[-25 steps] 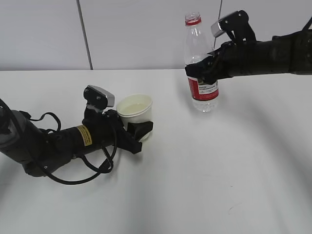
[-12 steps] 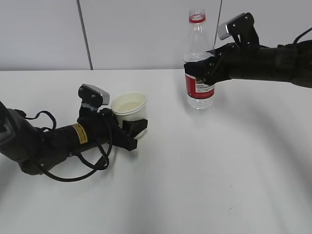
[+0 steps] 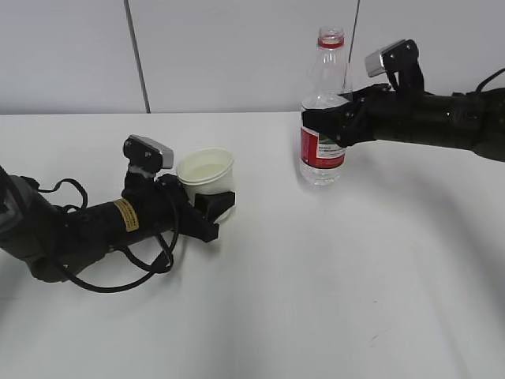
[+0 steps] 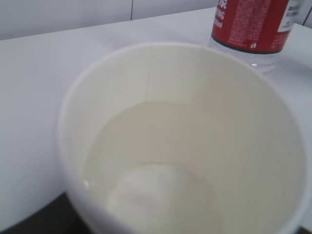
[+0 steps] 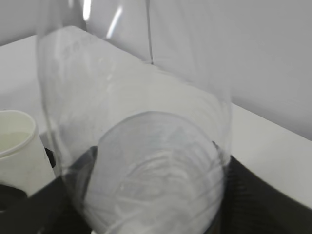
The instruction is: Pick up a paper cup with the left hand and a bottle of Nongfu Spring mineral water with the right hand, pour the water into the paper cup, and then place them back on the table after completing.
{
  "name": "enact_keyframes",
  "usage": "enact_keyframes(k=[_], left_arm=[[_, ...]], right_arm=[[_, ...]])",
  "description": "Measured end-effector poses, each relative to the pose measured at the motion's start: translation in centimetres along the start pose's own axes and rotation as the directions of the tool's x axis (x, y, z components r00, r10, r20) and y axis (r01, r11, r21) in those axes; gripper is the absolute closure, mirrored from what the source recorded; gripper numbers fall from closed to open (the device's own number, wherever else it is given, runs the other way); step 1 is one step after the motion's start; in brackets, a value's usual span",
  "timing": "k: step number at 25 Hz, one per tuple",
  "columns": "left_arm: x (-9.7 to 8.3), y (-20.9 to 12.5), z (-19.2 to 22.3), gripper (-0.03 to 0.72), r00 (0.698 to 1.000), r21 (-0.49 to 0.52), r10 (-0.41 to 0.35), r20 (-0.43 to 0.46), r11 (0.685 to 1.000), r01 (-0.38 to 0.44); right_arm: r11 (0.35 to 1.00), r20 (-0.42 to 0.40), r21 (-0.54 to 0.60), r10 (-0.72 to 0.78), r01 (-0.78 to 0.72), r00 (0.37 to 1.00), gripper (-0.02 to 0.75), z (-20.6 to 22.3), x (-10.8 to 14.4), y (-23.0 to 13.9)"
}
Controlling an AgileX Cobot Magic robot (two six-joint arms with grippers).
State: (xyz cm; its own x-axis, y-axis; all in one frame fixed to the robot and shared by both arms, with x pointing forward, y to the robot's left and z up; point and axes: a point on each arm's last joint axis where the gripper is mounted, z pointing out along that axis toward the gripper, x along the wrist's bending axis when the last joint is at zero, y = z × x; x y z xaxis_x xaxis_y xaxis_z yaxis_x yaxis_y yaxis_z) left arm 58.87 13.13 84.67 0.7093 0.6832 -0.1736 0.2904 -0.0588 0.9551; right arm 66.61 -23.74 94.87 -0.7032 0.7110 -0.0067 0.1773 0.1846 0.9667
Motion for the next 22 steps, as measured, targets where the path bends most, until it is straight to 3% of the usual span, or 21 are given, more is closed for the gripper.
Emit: enact_keyframes(k=[22], left_arm=[[5.5, 0.7, -2.8, 0.307, 0.987, -0.035, -0.029, -0.156, 0.999, 0.024]], right_arm=[[0.997, -0.081, -0.077, -0.016, 0.010, 0.997, 0.267, 0.3, 0.2, -1.1]])
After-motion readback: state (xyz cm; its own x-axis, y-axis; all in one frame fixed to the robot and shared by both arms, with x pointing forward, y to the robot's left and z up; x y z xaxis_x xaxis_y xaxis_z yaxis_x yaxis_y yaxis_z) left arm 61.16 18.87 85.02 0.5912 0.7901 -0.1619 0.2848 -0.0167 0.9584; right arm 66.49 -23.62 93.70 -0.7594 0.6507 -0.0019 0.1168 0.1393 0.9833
